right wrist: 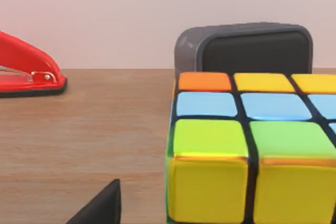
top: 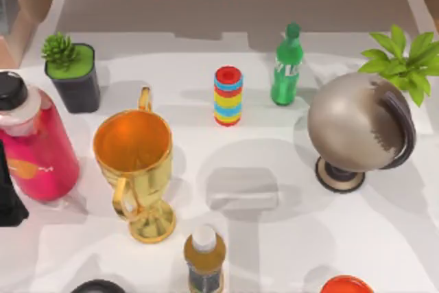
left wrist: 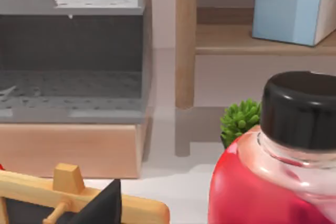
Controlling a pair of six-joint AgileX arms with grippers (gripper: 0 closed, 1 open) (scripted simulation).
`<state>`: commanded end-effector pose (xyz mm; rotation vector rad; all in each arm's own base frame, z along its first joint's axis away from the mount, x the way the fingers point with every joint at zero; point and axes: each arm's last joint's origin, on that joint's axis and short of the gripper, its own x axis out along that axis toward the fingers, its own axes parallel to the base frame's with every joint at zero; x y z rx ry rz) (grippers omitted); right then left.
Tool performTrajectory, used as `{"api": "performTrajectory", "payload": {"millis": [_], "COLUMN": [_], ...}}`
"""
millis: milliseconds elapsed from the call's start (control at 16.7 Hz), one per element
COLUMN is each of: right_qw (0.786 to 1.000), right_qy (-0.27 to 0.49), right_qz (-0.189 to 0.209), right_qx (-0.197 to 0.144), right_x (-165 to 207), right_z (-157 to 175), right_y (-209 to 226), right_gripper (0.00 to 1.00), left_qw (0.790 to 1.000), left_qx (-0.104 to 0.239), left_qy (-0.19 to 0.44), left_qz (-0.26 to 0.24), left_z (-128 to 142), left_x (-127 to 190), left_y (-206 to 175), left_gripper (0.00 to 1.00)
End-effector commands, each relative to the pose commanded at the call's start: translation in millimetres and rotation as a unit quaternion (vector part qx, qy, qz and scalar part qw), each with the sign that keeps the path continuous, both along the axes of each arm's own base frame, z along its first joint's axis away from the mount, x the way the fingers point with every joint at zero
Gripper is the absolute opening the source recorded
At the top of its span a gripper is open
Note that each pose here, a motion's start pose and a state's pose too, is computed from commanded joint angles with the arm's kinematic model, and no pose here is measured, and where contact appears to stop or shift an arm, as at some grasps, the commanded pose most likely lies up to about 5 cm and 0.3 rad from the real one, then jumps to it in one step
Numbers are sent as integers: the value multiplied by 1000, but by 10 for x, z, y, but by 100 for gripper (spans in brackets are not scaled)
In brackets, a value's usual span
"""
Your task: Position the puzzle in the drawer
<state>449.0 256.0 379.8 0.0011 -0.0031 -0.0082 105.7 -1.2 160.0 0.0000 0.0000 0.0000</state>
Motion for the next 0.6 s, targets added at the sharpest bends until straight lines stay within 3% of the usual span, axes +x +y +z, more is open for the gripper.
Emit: {"api": "performTrajectory", "payload": {"millis": [300,600], "right_qw": [1000,1000], "right_qy": [2,2], "right_qz": [-1,-1], "right_qx": [0,0], "right_x": [15,15], "right_z": [-21,-21], "right_y": [13,13], "right_gripper": [100,62], "left_qw": [1000,1000], "left_qx": [0,0], "left_qy": [0,0], "left_qz": [0,0], "left_z": [0,0], "left_x": [0,0], "left_y": [0,0], "left_gripper": [100,100]}}
